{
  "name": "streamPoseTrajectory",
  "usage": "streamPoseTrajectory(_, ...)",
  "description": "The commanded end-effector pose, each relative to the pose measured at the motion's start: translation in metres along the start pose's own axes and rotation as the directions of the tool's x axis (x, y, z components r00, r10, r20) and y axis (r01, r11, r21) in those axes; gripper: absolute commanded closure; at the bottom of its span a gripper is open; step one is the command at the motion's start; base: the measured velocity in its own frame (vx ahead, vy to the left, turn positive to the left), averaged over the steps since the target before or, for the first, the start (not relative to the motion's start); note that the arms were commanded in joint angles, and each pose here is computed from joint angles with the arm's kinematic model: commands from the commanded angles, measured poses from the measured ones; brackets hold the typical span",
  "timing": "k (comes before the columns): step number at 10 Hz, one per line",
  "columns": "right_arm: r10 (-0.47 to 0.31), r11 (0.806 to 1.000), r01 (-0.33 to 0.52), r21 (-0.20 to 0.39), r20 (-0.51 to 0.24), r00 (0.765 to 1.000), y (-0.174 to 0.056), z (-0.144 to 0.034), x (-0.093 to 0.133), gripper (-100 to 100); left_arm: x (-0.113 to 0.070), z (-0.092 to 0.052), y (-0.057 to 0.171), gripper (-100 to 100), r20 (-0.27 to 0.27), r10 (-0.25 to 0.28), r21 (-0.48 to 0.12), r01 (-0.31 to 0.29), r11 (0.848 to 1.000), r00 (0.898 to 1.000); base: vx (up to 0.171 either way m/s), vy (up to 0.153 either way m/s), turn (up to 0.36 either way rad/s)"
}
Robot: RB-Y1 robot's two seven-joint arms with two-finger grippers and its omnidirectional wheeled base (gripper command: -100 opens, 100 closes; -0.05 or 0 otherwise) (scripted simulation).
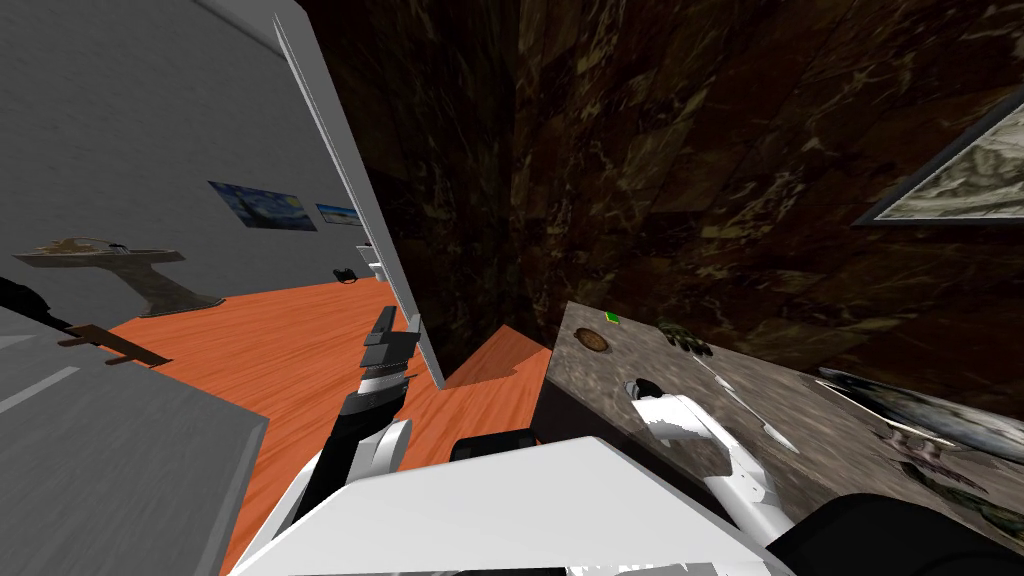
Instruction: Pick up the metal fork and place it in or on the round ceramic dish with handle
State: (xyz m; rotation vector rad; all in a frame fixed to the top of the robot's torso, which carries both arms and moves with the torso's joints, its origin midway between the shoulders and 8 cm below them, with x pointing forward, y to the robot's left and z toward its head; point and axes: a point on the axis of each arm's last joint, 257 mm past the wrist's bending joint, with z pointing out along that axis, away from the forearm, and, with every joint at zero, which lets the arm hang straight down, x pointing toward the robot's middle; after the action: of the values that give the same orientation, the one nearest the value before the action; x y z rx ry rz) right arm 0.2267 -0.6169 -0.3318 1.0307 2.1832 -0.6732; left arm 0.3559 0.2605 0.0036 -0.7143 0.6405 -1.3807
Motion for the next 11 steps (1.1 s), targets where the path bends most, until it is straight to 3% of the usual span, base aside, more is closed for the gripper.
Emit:
streamPoseTrajectory(1,0.002,1.000,-0.002,0.001,0.000,1.000,0.000,0.006,0.003,-100,0.000,0.000,0.000,0,0.000,0.000,0.000,0.000,1.000,1.000,0.020,-0.037,0.022)
streamPoseTrajectory(3,0.002,1.000,-0.002,0.002,-0.001,1.000,-0.001,0.006,0.004,-100,0.000,0.000,0.000,0,0.000,0.000,0.000,0.000,1.000,1.000,0.002,-0.015,0.016)
streamPoseTrajectory(4,0.002,1.000,-0.002,0.001,0.000,1.000,-0.001,0.007,0.004,100,0.000,0.000,0.000,0,0.000,0.000,0.000,0.000,1.000,1.000,0.000,0.000,0.000)
streamPoseTrajectory(8,-0.001,1.000,0.001,0.003,0.002,1.000,-0.001,0.006,0.003,100,0.000,0.000,0.000,0,0.000,0.000,0.000,0.000,1.000,1.000,0.000,0.000,0.000)
streamPoseTrajectory(9,-0.001,1.000,0.001,0.003,0.002,1.000,-0.001,0.006,0.003,0,0.000,0.000,0.000,0,0.000,0.000,0.000,0.000,1.000,1.000,0.000,0.000,0.000)
streamPoseTrajectory(10,0.000,1.000,0.000,-0.001,0.001,1.000,0.001,0.000,0.000,100,0.000,0.000,0.000,0,0.000,0.000,0.000,0.000,1.000,1.000,-0.006,0.017,-0.036)
streamPoseTrajectory(11,-0.001,1.000,0.001,-0.003,0.002,1.000,0.001,-0.005,-0.003,100,0.000,0.000,0.000,0,0.000,0.000,0.000,0.000,1.000,1.000,-0.015,0.045,-0.044)
